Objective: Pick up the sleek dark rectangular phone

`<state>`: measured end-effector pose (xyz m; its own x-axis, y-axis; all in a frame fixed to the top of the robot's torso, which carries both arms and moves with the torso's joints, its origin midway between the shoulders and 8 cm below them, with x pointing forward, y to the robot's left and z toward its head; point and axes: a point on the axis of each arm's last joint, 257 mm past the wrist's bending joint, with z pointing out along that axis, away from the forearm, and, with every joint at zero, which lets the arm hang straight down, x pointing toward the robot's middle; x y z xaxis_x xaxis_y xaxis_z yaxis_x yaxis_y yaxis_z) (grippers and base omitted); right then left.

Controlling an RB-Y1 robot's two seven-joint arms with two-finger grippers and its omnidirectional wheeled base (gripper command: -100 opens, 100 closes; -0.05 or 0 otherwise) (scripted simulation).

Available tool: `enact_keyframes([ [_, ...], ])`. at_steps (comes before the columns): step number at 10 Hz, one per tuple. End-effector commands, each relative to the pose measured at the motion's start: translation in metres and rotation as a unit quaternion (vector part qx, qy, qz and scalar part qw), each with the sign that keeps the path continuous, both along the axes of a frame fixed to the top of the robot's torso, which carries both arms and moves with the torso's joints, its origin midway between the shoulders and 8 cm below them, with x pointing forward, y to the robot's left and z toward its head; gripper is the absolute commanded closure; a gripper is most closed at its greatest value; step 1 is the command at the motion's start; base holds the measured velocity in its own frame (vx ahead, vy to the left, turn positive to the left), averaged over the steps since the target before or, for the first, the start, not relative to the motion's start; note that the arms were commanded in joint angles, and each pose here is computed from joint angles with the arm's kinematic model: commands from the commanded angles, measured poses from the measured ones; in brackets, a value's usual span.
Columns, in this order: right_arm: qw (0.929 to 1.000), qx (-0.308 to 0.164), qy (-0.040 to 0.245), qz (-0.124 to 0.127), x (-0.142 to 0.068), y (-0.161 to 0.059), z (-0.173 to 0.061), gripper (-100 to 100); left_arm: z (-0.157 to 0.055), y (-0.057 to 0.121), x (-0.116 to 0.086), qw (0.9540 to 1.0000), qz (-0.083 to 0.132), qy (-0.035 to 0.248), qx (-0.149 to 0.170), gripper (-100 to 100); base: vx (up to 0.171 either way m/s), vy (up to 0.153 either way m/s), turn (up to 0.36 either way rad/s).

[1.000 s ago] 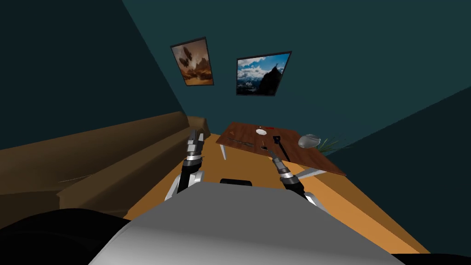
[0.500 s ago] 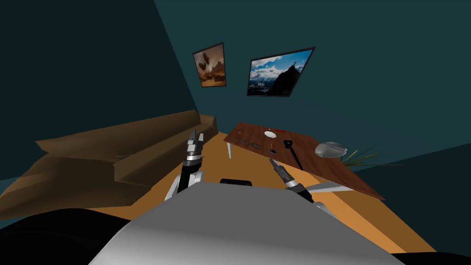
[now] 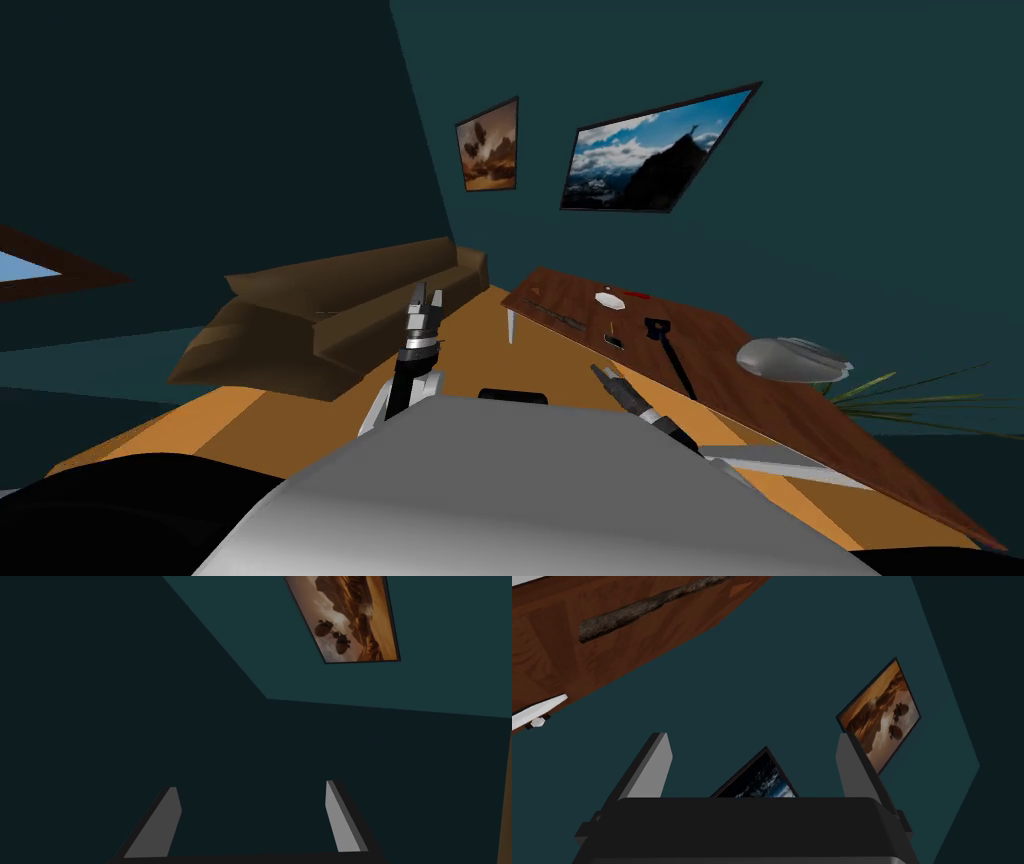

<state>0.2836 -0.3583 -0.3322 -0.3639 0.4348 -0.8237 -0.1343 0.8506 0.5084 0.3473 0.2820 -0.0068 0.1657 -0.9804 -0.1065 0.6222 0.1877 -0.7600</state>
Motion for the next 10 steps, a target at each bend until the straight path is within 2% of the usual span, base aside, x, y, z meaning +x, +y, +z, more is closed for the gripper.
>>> enact_keyframes([
  [1,0.9977,-0.051,0.044,0.01,-0.025,-0.023,-0.028,-100,0.0,0.0,0.0,1.0,0.0,0.0,0.0,0,0.022,0.029,0.521],
  [2,0.9971,-0.055,0.053,0.007,-0.03,-0.029,-0.033,-100,0.0,0.0,0.0,1.0,0.0,0.0,0.0,0,0.025,0.009,0.149],
  [4,0.9859,-0.121,0.113,0.023,-0.068,-0.064,-0.068,-100,0.0,0.0,0.0,1.0,0.0,0.0,0.0,0,0.039,0.008,0.366],
  [5,0.985,-0.125,0.117,0.023,-0.07,-0.067,-0.07,-100,0.0,0.0,0.0,1.0,0.0,0.0,0.0,0,0.045,-0.011,0.191],
  [7,0.9665,-0.187,0.169,0.047,-0.108,-0.1,-0.094,-100,0.0,0.0,0.0,1.0,0.0,0.0,0.0,0,0.056,-0.02,0.334],
  [8,0.9642,-0.191,0.178,0.044,-0.115,-0.106,-0.099,-100,0.0,0.0,0.0,1.0,0.0,0.0,0.0,0,0.054,-0.036,0.228],
  [9,0.9531,-0.22,0.198,0.062,-0.13,-0.118,-0.105,-100,0.0,0.0,0.0,1.0,0.0,0.0,0.0,0,0.056,-0.036,0.324],
  [10,0.9511,-0.222,0.207,0.057,-0.137,-0.125,-0.11,-100,0.0,0.0,0.0,1.0,0.0,0.0,0.0,0,0.043,-0.038,0.151],
])
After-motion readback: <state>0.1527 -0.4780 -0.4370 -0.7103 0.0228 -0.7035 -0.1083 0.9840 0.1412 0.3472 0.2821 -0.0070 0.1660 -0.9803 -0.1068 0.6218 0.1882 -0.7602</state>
